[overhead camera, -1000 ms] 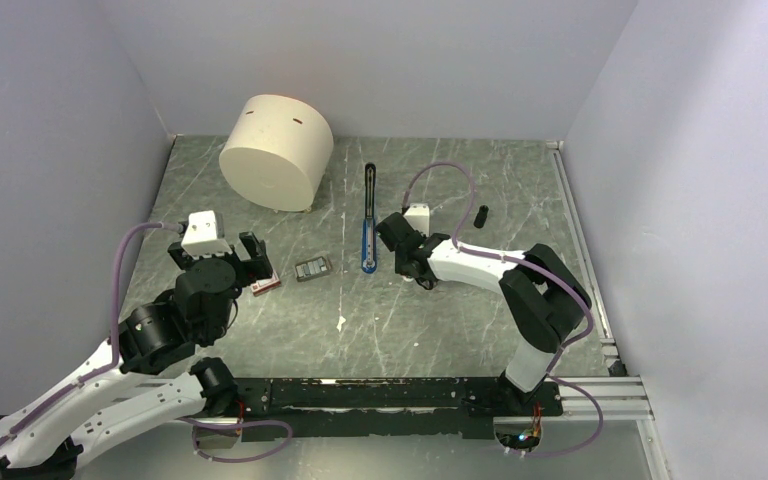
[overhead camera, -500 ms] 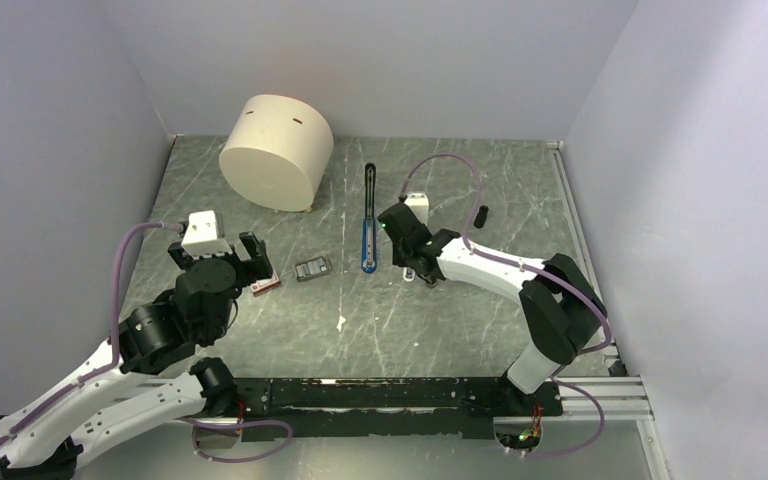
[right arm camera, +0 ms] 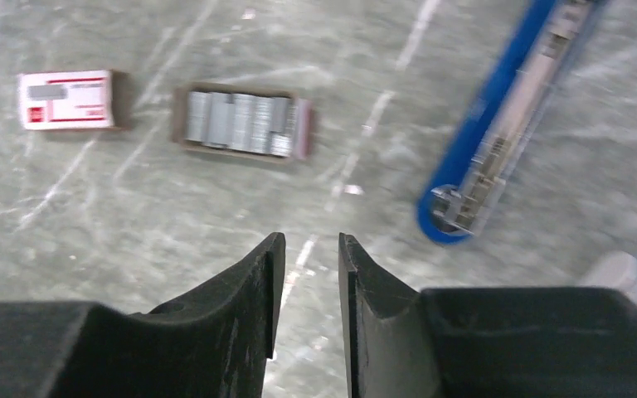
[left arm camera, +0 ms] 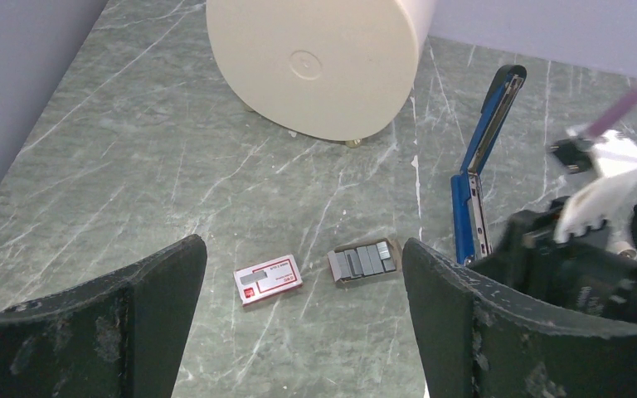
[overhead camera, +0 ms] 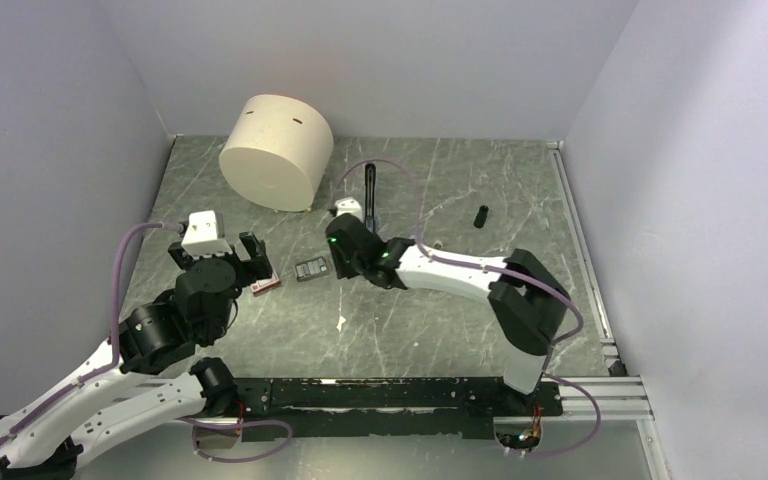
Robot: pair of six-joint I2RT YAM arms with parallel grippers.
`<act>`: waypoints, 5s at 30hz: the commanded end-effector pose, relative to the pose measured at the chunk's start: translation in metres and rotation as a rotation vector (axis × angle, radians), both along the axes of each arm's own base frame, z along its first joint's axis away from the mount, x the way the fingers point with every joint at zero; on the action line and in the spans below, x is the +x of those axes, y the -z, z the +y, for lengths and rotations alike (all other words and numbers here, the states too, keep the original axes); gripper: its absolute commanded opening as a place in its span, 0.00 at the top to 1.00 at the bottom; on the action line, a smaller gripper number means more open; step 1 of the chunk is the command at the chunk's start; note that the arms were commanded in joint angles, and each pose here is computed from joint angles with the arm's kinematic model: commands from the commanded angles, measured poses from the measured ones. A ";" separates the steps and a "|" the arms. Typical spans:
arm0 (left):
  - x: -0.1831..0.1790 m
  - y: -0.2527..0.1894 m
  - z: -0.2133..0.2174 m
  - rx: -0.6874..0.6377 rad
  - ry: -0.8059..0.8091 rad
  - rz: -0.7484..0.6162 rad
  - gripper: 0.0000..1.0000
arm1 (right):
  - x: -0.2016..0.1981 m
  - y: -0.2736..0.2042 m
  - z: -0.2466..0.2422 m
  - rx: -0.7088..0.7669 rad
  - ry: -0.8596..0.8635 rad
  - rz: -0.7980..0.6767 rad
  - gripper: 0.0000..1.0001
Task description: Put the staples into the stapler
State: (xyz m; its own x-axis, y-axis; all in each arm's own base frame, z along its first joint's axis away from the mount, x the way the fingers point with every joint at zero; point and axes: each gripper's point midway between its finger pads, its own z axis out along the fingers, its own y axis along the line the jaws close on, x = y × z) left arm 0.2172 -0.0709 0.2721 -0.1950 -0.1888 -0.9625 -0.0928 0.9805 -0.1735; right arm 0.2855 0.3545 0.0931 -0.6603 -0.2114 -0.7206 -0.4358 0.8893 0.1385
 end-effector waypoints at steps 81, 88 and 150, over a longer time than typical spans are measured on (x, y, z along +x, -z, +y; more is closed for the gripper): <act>0.003 -0.003 -0.005 0.005 0.012 -0.007 0.08 | 0.037 0.069 0.073 0.094 -0.009 0.222 0.80; 0.003 -0.003 -0.005 0.006 0.013 -0.006 0.08 | 0.040 0.054 0.070 0.120 0.001 0.200 0.76; 0.001 -0.005 -0.005 -0.011 0.017 -0.012 0.08 | 0.018 0.021 0.053 -0.069 -0.217 0.015 0.71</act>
